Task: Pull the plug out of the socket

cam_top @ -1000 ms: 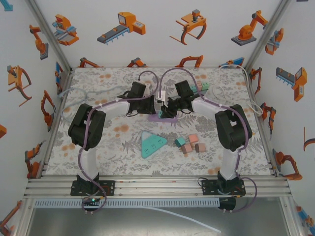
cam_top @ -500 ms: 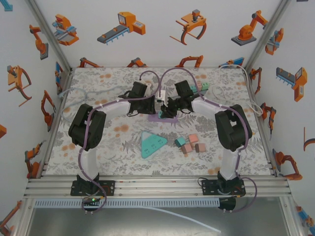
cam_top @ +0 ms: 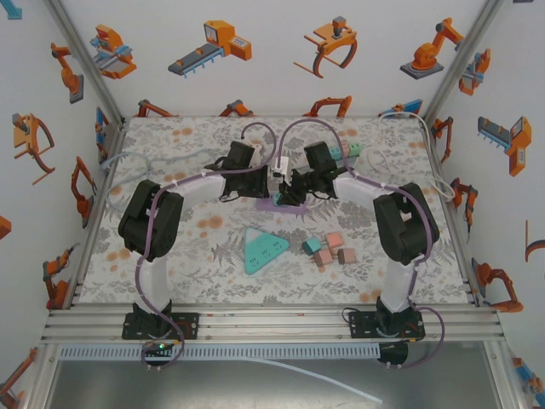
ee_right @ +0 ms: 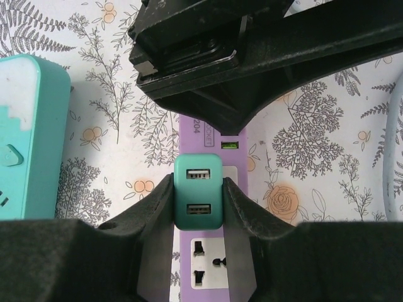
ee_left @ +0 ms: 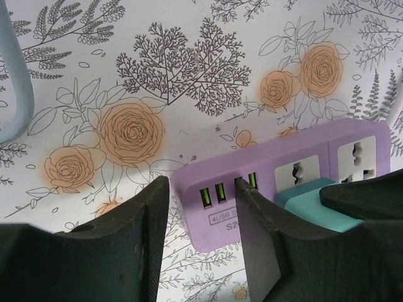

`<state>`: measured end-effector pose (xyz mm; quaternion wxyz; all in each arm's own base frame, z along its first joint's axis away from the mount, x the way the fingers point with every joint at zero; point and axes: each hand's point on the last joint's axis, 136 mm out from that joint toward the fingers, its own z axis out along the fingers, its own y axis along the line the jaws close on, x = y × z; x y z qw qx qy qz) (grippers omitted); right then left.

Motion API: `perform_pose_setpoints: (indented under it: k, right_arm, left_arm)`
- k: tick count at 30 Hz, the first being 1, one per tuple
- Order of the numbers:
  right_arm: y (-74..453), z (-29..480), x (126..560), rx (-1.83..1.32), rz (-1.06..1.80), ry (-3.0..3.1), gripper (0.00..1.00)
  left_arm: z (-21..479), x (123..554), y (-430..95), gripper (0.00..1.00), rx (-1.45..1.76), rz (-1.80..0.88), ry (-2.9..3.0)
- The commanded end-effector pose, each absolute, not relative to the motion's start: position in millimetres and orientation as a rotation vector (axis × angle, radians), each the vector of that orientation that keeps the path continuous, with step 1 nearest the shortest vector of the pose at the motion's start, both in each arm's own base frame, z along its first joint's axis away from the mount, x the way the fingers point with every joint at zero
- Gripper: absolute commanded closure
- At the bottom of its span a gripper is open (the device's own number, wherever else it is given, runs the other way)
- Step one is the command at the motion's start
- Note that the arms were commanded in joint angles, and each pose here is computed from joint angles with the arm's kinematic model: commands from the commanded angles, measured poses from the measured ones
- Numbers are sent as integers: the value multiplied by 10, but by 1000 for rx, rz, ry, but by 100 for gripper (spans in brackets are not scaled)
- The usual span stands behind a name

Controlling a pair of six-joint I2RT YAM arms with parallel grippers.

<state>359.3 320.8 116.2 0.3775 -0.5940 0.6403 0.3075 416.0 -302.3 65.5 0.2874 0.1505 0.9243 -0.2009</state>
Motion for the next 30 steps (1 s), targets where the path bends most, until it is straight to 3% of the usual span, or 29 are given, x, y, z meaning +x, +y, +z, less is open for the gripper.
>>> perform_pose_setpoints:
  k: [1, 20, 25, 30]
  right_arm:
    - [3319, 2059, 3644, -1464, 754, 1329, 84]
    - [3196, 2190, 3640, -1390, 786, 1301, 86]
    - [3201, 2016, 3662, -1408, 788, 1343, 88]
    - [3224, 2229, 3645, -1403, 776, 1316, 89]
  left_arm:
    - [-155, 3728, -2584, 54, 473, -282, 2744]
    - [-244, 3670, -2311, 54, 507, -102, 2770]
    - [-309, 3630, -2282, 54, 554, -49, 2786]
    - [-372, 3533, -2225, 54, 575, -22, 2806]
